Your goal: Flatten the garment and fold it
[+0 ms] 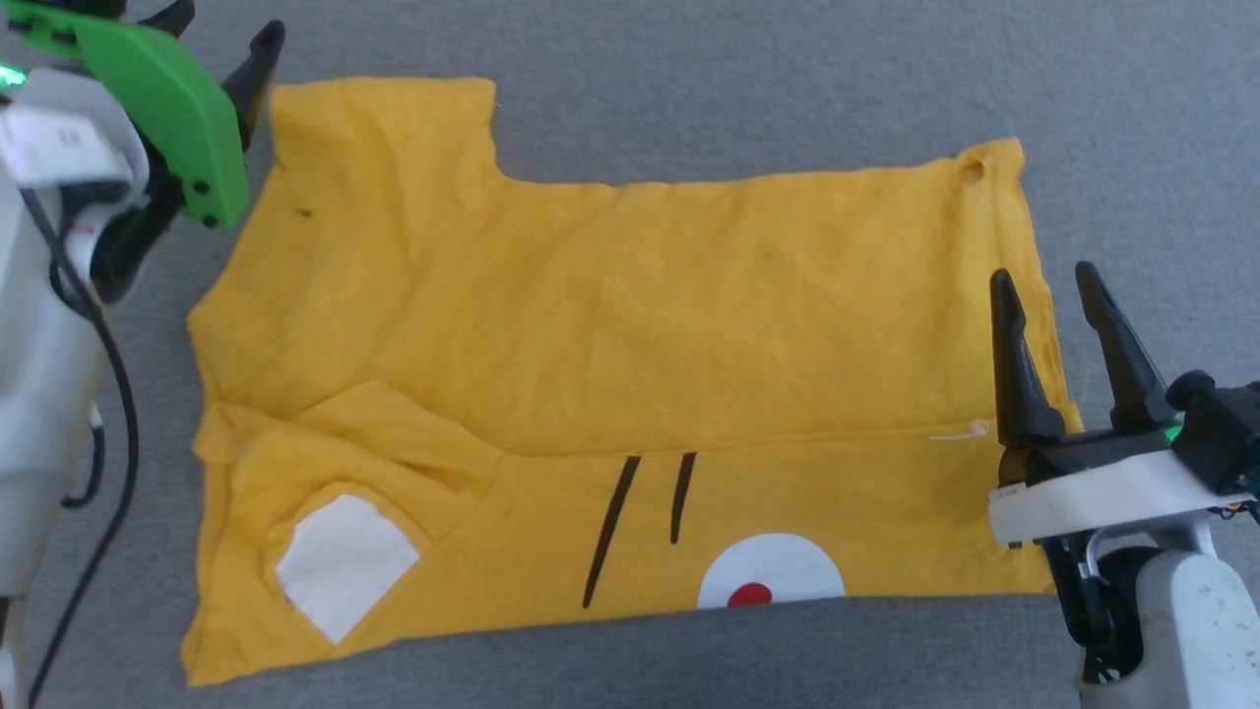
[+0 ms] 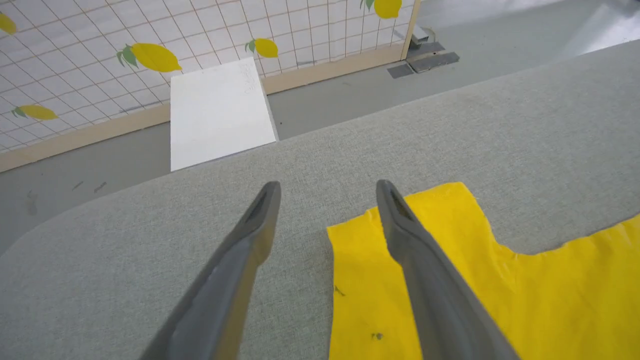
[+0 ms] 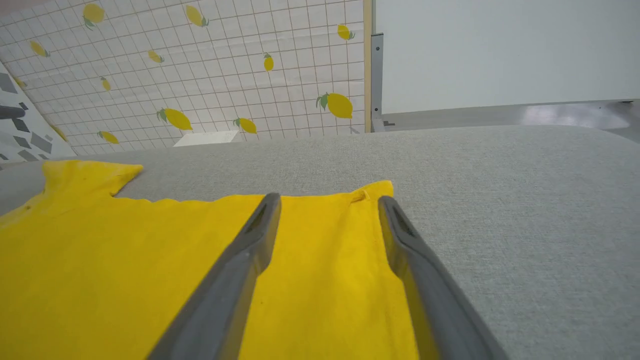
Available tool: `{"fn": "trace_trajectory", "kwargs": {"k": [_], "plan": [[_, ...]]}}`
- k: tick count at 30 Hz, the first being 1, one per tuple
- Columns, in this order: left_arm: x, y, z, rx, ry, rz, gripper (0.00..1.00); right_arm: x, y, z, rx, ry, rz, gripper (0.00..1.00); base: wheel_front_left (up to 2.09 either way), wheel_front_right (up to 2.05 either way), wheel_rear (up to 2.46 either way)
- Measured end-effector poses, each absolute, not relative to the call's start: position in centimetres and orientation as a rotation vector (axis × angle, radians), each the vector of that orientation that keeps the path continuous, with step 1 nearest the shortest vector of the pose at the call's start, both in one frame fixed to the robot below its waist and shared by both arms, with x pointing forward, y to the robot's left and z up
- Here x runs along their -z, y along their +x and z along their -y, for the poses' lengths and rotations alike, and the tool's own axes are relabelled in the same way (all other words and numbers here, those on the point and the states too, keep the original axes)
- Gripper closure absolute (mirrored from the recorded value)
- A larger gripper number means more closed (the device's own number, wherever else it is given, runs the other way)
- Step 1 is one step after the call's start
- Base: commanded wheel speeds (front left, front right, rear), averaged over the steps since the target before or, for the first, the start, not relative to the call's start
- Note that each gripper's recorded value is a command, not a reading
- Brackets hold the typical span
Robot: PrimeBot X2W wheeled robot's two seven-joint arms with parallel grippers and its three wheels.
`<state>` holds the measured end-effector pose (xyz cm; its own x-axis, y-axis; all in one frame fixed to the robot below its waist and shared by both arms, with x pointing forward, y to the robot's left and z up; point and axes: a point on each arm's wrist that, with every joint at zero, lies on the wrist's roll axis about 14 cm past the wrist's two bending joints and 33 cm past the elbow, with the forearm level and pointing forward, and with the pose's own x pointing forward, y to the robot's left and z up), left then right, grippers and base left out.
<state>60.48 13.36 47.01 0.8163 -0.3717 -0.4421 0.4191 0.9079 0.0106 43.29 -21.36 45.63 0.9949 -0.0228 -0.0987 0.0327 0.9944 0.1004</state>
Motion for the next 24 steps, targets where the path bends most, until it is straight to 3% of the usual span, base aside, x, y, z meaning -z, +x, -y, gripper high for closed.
{"fn": "trace_trajectory", "kwargs": {"k": [10,18,19,20,21,24], "plan": [[-38.1,60.3,-12.7,0.377,0.162,-0.869,0.0,-43.6,42.9,22.5,0.063,0.084,-0.156,0.0,0.0,0.0,0.0],[-36.6,60.8,-12.8,0.343,0.187,-0.932,0.0,-42.9,42.6,23.1,0.081,0.074,-0.179,0.0,0.0,0.0,0.0],[-36.6,60.7,-12.8,0.342,0.19,-0.936,0.18,-42.9,42.6,23.1,0.08,0.073,-0.178,0.0,0.0,0.0,0.0],[-36.7,60.7,-12.7,0.345,0.193,-0.937,0.69,-43.0,42.7,23.1,0.078,0.07,-0.178,0.0,0.0,0.0,0.0],[-37.0,60.7,-12.6,0.349,0.193,-0.93,1.0,-43.2,42.9,23.1,0.075,0.065,-0.175,0.0,0.0,0.0,0.0],[-37.3,60.7,-12.2,0.36,0.193,-0.92,1.0,-44.2,44.2,23.1,0.062,0.042,-0.152,0.0,0.0,0.0,0.0]]}}
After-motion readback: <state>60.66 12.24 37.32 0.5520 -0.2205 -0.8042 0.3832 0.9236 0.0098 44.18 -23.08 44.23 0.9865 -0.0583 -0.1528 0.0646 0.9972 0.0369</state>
